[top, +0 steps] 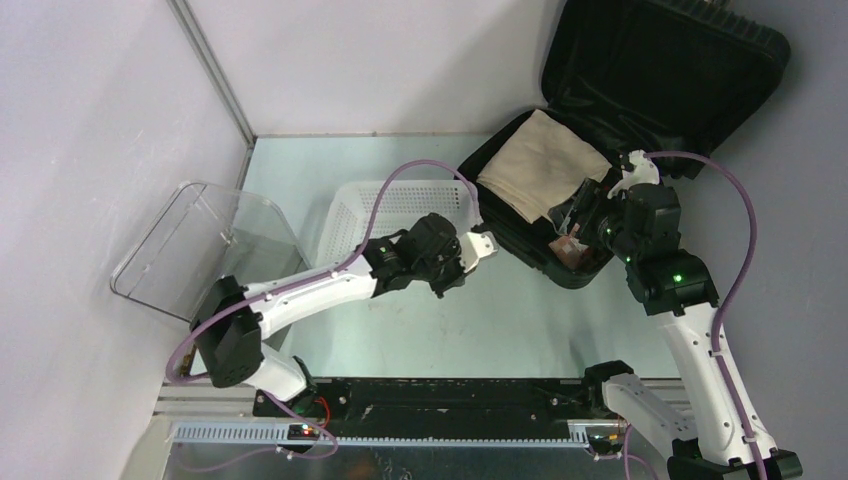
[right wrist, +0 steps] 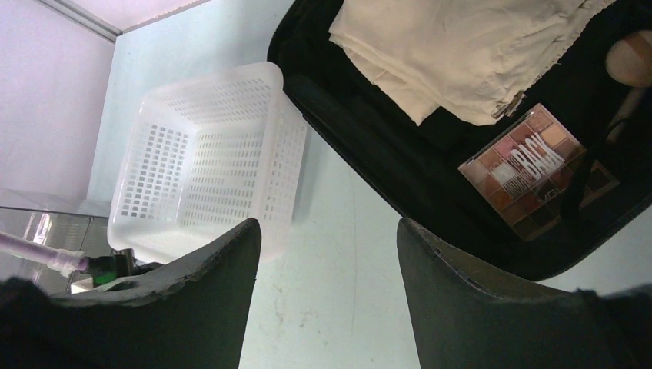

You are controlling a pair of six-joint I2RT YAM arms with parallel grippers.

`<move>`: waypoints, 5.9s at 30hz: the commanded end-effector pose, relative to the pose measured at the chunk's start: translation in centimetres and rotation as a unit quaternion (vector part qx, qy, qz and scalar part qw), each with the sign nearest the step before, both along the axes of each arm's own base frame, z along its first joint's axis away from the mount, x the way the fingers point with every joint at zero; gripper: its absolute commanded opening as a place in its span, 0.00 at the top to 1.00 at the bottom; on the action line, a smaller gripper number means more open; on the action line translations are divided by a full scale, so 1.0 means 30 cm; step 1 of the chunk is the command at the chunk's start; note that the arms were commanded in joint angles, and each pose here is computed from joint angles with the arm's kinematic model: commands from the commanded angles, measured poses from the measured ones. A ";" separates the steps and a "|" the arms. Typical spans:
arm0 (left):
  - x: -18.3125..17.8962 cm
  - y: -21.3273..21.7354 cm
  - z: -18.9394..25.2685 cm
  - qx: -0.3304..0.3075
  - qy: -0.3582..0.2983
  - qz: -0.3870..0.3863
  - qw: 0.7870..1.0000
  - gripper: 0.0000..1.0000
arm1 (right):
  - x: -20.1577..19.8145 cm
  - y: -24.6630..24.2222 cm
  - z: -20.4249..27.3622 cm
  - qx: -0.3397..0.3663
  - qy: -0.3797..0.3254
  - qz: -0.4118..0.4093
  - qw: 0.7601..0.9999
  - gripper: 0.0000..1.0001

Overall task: Open, take out, and arrange the luggage
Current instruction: Move the bin to the center of the board, then close the clothes in the opened luggage.

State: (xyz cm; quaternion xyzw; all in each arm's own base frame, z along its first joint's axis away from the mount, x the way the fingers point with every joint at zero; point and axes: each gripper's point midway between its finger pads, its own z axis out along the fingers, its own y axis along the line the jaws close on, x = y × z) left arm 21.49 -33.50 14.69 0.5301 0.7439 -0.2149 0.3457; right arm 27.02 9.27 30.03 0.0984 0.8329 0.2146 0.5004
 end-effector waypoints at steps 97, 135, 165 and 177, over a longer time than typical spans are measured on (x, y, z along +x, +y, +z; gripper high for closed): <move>-0.110 -0.220 0.037 -0.092 0.218 0.086 0.968 0.18 | 0.463 -0.040 -0.519 0.237 0.113 -0.249 0.932 0.21; -0.123 -0.114 0.014 -0.049 0.142 0.144 0.978 0.20 | 0.640 -0.051 -0.658 0.288 0.089 -0.273 0.913 0.35; -0.185 -0.374 0.037 -0.134 0.229 0.068 0.962 0.39 | 0.638 -0.104 -0.489 0.157 -0.015 -0.228 0.961 1.00; -0.028 -0.390 0.159 -0.117 0.140 0.147 0.972 0.31 | 0.519 -0.227 -0.459 0.076 0.015 -0.231 0.970 1.00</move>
